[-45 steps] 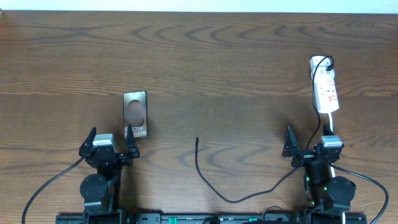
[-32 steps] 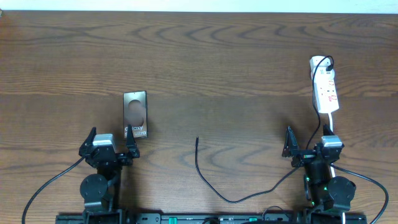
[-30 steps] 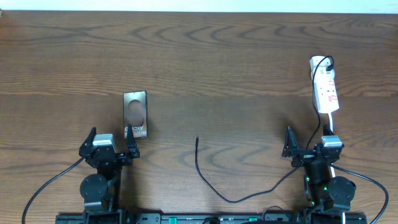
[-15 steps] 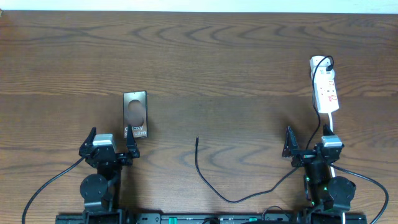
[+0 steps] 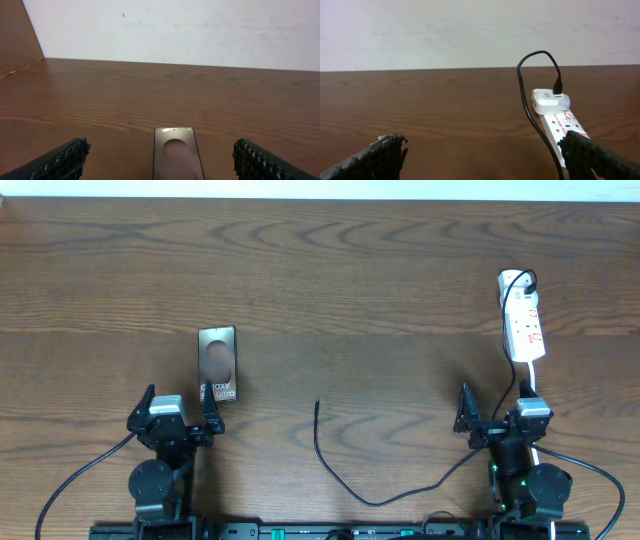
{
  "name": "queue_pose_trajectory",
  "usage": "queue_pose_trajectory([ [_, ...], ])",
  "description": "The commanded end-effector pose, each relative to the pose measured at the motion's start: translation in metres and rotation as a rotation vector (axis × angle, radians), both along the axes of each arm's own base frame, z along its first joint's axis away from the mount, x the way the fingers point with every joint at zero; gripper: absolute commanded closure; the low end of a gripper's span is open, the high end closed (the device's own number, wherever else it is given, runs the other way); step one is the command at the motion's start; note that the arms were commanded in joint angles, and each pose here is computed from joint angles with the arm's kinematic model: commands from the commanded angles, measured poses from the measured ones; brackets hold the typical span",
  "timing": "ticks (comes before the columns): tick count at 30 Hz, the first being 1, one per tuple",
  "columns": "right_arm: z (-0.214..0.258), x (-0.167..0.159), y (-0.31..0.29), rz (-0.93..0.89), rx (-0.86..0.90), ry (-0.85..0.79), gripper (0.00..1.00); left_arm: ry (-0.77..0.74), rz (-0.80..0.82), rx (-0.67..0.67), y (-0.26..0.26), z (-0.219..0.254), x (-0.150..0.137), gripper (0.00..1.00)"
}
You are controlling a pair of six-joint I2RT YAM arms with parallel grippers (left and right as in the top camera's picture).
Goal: Plug charger to phone and switch on socket
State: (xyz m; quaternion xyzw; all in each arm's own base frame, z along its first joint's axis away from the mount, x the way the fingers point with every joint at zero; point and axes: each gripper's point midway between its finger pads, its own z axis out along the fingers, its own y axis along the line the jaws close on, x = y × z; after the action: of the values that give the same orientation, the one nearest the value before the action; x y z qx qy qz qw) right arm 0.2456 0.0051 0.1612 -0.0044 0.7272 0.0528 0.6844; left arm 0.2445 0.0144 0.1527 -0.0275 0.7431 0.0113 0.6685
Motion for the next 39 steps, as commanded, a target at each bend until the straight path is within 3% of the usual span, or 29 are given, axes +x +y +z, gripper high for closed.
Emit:
queue_pose_trajectory([
  [1,-0.001,0.000,-0.001,-0.005,-0.012,0.001,0.01,0.045,-0.007,-0.008,-0.002,-0.015,-0.001,0.06],
  [39,-0.001,0.000,-0.001,-0.005,-0.012,0.001,0.01,0.032,-0.005,-0.012,-0.002,-0.005,-0.002,0.06],
])
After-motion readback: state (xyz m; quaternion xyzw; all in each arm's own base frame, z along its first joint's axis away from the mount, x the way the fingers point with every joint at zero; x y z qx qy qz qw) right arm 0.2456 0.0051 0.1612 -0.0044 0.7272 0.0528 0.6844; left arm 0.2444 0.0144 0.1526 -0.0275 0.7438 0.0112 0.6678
